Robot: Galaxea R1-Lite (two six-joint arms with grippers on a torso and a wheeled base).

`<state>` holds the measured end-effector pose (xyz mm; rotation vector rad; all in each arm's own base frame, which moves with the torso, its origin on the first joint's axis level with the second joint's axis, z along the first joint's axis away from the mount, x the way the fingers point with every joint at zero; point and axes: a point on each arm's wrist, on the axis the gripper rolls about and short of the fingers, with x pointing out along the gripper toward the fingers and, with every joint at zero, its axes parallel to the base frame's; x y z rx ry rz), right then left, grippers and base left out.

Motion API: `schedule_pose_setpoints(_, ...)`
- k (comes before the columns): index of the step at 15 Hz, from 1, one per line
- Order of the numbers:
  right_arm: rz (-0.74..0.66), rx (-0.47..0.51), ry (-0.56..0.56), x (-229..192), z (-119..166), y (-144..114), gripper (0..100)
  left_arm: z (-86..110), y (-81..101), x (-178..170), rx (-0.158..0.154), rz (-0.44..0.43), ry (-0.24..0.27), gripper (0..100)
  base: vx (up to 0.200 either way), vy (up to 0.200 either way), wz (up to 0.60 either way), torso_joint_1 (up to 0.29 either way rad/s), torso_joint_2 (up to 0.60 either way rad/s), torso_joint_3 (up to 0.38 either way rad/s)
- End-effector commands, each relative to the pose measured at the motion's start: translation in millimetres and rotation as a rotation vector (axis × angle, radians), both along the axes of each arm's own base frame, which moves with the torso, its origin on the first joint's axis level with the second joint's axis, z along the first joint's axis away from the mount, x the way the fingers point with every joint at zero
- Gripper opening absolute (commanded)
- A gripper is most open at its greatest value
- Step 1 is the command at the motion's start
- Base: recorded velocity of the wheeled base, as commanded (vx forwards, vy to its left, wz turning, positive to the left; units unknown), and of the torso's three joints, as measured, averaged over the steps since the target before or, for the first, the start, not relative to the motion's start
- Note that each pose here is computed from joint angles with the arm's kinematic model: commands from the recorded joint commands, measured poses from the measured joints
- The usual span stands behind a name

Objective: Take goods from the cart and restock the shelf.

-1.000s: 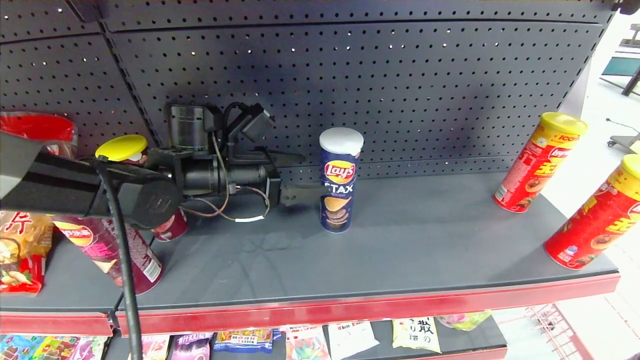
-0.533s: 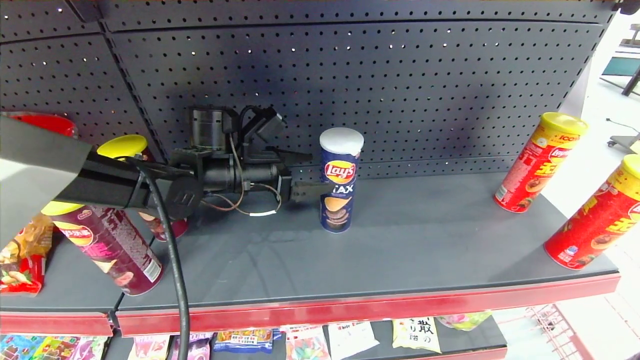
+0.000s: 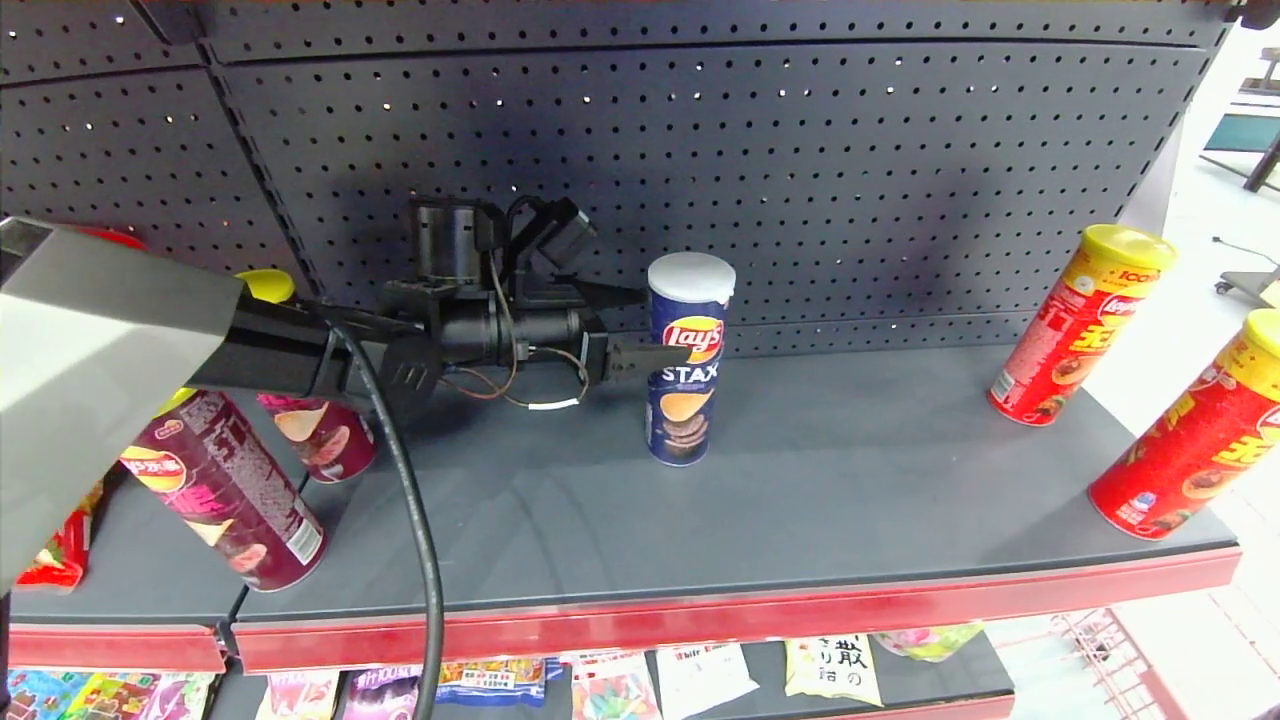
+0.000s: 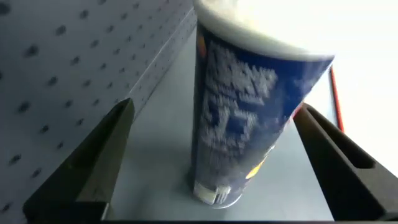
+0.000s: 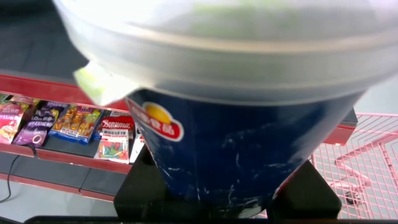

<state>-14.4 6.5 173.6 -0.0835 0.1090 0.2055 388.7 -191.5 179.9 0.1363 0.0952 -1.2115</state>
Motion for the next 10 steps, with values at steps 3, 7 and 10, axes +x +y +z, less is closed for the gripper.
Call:
schedule_pose_setpoints(3,0.000,0.000,0.002,0,0,0,0,0.4,-9.1,-2,0.004,-0.022,0.010,100,0.000,0.000,0.00,0.000,0.00,0.000)
schedule_pose_setpoints(7,0.000,0.000,0.004,0,-1,0,0,7.0,-14.4,-3,-0.005,-0.032,-0.007,100,0.000,0.000,0.00,0.000,0.00,0.000)
schedule_pose_setpoints(10,0.000,0.000,0.005,1,-1,0,0,10.6,-22.2,-6,0.002,-0.044,0.008,100,0.000,0.000,0.00,0.000,0.00,0.000)
